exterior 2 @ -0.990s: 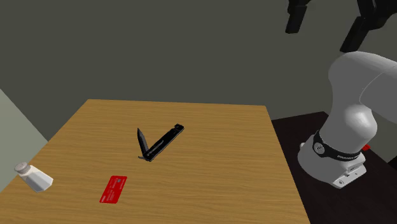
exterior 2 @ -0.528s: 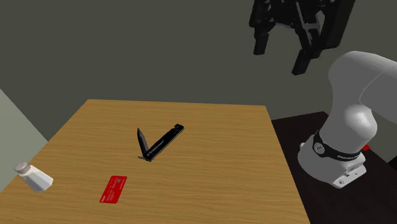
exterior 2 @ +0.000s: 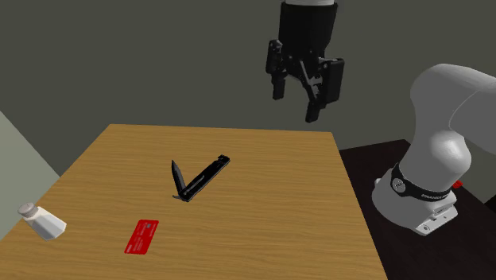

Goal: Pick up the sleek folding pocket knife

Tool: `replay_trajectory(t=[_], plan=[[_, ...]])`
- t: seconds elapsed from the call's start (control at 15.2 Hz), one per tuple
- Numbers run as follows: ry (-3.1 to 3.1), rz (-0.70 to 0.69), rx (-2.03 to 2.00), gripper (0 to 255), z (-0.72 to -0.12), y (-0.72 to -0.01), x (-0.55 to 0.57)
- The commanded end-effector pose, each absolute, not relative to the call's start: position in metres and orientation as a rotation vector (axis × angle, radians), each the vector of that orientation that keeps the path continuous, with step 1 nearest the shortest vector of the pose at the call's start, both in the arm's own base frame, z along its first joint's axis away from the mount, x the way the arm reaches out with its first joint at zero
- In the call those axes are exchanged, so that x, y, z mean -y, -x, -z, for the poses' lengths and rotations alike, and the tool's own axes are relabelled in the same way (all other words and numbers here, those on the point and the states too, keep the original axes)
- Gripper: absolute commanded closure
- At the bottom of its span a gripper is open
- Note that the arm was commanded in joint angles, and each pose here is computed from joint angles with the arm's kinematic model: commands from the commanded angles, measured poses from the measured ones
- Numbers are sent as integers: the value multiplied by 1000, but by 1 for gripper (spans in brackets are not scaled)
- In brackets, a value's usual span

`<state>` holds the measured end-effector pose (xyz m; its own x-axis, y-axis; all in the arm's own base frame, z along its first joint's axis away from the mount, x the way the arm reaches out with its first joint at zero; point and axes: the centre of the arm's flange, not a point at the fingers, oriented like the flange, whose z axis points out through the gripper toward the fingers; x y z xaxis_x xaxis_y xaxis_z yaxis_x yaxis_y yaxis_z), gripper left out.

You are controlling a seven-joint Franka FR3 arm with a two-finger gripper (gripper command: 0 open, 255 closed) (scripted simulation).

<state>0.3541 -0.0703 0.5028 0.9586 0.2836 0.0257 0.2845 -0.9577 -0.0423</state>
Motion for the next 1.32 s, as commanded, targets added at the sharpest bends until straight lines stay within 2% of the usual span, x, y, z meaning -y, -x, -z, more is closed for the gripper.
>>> replay_trajectory(t=[0.0,1.25], plan=[[3056,32,491,0,-483,-366,83],[2951,28,887,0,-297,-495,193]])
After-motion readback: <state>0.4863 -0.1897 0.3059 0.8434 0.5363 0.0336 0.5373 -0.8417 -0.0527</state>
